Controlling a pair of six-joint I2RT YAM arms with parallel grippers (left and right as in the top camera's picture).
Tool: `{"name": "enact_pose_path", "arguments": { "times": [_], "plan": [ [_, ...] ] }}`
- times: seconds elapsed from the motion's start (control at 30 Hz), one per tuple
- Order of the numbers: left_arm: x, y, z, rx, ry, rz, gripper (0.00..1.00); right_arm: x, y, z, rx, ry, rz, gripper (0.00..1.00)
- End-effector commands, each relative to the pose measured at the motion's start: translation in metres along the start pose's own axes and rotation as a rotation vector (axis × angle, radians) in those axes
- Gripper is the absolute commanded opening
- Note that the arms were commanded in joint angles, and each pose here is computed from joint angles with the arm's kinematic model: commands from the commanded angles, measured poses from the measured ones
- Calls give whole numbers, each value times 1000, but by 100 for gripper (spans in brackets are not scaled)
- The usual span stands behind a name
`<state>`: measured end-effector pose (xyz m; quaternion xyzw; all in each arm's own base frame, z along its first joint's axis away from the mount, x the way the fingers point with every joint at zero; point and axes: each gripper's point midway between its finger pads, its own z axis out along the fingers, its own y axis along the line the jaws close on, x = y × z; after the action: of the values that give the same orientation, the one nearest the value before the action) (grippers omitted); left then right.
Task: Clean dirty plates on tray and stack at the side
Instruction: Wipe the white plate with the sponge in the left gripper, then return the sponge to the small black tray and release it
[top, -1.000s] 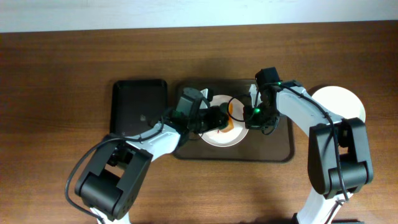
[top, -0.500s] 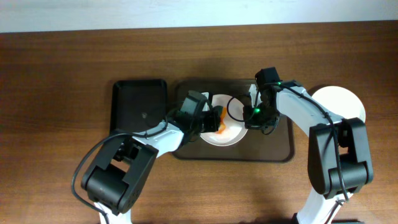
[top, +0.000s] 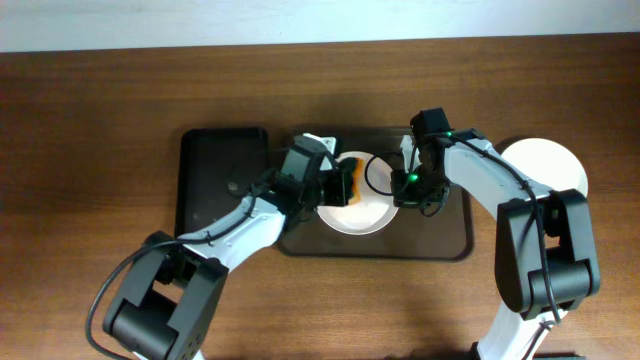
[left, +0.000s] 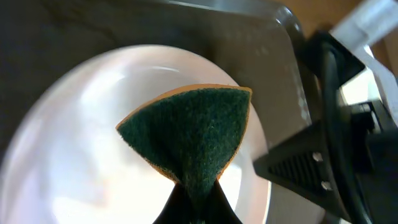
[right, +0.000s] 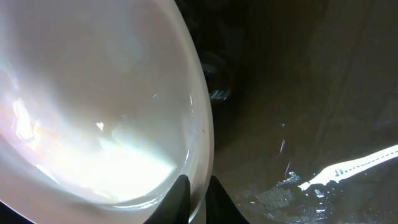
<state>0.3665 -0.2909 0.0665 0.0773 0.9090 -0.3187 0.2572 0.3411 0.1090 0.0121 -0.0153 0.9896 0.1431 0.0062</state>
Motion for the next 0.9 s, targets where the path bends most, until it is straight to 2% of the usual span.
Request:
{"name": "enact_pose_path", "arguments": {
  "times": [0.0, 0.17, 0.27, 0.37, 0.5, 0.73, 0.87],
  "plan": [
    [16, -6, 13, 12, 47, -5, 0, 1, 1, -5, 3, -11, -11, 12],
    [31, 13, 28, -50, 81, -11, 0, 1, 1, -5, 3, -12, -12, 11],
    [29, 38, 26, -173, 62, 32, 0, -1, 2, -5, 2, -18, -13, 11],
    [25, 44, 23, -186, 60, 72, 0, -1, 2, -5, 2, -21, -14, 11],
    [7, 50, 7, -193, 21, 63, 0, -1, 2, -5, 2, -21, -14, 11],
    [-27, 21, -37, -160, -71, 194, 0, -1, 2, -5, 2, -21, -14, 11],
    [-44, 40, -71, -283, -126, 195, 0, -1, 2, -5, 2, -21, -14, 12]
  ]
}}
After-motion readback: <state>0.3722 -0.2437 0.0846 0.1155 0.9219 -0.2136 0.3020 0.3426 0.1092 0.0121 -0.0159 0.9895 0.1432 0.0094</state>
